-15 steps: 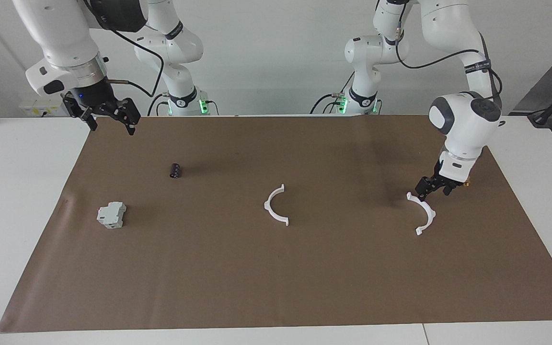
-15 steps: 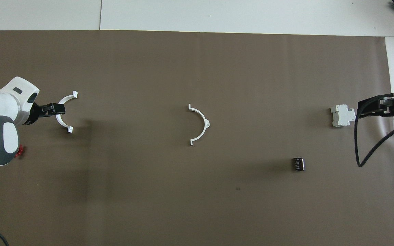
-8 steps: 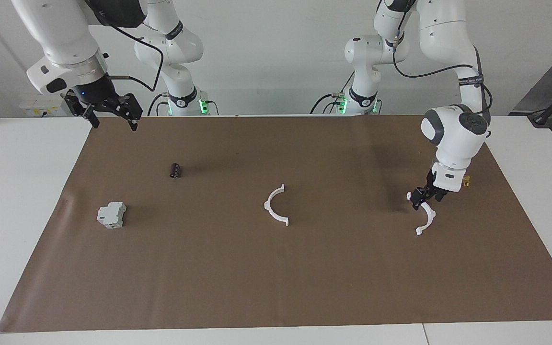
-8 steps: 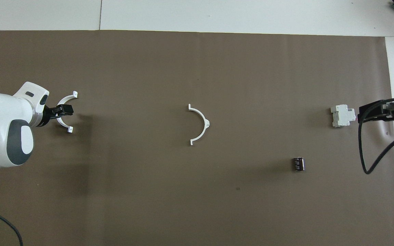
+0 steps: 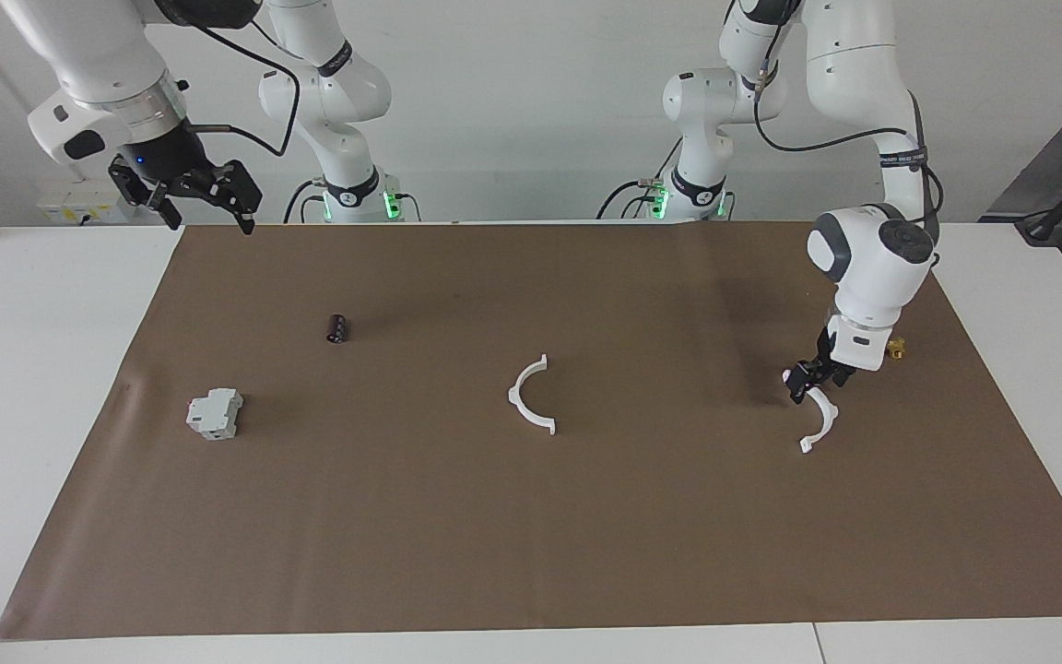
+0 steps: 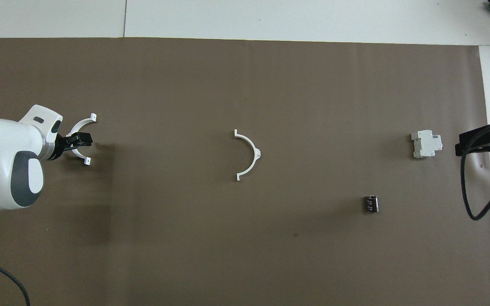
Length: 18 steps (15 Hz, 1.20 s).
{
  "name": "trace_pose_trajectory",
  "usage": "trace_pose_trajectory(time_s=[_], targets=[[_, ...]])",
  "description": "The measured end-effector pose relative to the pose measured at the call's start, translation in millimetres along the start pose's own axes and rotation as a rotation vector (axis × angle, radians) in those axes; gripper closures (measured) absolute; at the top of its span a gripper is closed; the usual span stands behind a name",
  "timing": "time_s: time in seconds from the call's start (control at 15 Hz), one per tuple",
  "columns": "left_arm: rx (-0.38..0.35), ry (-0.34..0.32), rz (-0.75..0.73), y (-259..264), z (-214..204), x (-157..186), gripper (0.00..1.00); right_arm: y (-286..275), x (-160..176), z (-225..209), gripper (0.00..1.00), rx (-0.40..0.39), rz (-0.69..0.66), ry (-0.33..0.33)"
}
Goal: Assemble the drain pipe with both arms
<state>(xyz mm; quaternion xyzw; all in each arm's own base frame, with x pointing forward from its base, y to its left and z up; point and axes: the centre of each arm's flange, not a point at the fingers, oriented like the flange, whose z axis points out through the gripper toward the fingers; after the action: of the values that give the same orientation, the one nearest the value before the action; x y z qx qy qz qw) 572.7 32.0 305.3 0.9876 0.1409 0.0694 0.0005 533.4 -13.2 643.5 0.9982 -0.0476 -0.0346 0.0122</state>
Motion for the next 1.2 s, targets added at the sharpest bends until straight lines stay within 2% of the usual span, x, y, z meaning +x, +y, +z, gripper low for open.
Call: trace_pose_trajectory(time_s=[0.53,0.6,0.8,0.87,0.93,1.0,1.2], targets=[[-0.001,0.006,-0.004,-0.9,0.5,0.4,0.00,-8.4,5.5,4.6,0.00,-0.008,-0.016,0.020],[-0.001,0.006,-0.005,-0.9,0.7,0.3,0.08,-7.2,5.6,4.7,0.00,-0.007,-0.013,0.020],[0.000,0.003,-0.021,-0.8,2.5,-0.4,0.43,-4.5,5.8,4.7,0.00,-0.007,-0.009,0.020],[0.000,0.003,-0.030,-0.3,2.8,-0.6,0.49,-4.7,5.8,4.7,0.00,-0.007,-0.009,0.020],[-0.001,0.003,-0.037,0.3,2.9,-0.8,0.50,-4.9,5.8,4.7,0.00,-0.007,-0.009,0.020],[-0.001,0.003,-0.042,0.8,2.8,-0.9,0.57,-4.9,5.8,4.7,0.00,-0.007,-0.009,0.020],[-0.001,0.003,-0.043,1.7,2.6,-1.0,0.92,-4.9,5.8,4.7,0.00,-0.007,-0.009,0.020]])
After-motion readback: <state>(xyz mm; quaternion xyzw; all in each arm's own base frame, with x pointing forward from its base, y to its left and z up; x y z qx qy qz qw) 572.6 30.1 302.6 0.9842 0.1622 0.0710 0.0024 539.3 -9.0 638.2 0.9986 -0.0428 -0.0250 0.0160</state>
